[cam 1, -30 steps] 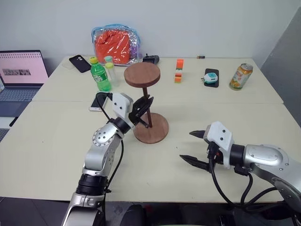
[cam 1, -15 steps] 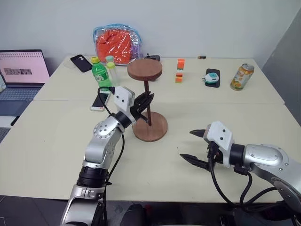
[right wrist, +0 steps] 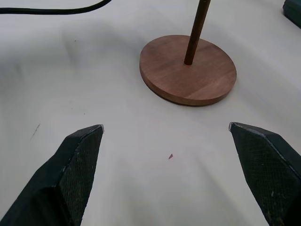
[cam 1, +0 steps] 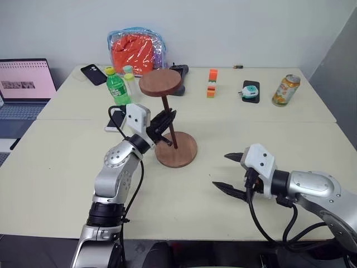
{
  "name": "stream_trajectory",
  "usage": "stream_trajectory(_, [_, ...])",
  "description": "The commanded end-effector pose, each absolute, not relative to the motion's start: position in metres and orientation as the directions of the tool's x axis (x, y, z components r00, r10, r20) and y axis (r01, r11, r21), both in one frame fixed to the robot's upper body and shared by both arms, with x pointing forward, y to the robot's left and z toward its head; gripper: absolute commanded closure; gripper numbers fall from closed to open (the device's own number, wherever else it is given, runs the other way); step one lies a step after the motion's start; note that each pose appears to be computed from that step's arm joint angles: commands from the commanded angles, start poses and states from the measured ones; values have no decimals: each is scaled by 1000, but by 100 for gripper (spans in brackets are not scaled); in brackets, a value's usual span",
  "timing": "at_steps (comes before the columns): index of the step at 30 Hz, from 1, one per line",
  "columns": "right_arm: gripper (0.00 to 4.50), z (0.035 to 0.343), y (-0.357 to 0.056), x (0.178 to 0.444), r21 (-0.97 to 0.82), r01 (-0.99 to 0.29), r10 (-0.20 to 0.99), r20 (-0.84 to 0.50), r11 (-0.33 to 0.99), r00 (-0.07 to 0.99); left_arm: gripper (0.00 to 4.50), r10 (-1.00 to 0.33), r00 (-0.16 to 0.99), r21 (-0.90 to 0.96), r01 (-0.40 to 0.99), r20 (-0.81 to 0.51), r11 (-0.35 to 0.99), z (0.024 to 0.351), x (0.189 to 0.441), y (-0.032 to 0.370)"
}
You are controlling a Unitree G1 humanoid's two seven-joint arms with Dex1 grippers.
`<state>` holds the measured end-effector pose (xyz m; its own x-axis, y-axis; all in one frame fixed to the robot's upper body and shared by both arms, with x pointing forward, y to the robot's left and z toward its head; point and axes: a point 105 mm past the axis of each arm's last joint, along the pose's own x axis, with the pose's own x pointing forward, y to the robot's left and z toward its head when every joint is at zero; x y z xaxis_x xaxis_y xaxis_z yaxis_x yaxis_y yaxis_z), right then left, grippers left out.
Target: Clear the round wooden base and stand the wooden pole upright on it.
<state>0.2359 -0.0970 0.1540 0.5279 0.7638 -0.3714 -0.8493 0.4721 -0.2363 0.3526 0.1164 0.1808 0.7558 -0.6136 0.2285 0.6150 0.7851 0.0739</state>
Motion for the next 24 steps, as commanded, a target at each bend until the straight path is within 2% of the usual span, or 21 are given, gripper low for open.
stream_trajectory(1, [0, 162, -93, 235, -271, -848, 778, -343, 455, 527, 426, -646, 746, 129, 633, 161, 763, 169, 348, 117])
stream_trajectory(10, [0, 161, -93, 235, -273, -849, 778, -345, 452, 525, 426, -663, 729, 152, 646, 170, 748, 168, 349, 111])
stream_trajectory(16, [0, 161, -94, 234, -274, -849, 776, -348, 452, 526, 426, -640, 762, 134, 627, 99, 767, 148, 353, 120])
stream_trajectory(24, [0, 161, -94, 234, -276, -849, 775, -350, 451, 526, 426, -664, 740, 189, 640, 109, 744, 156, 349, 117])
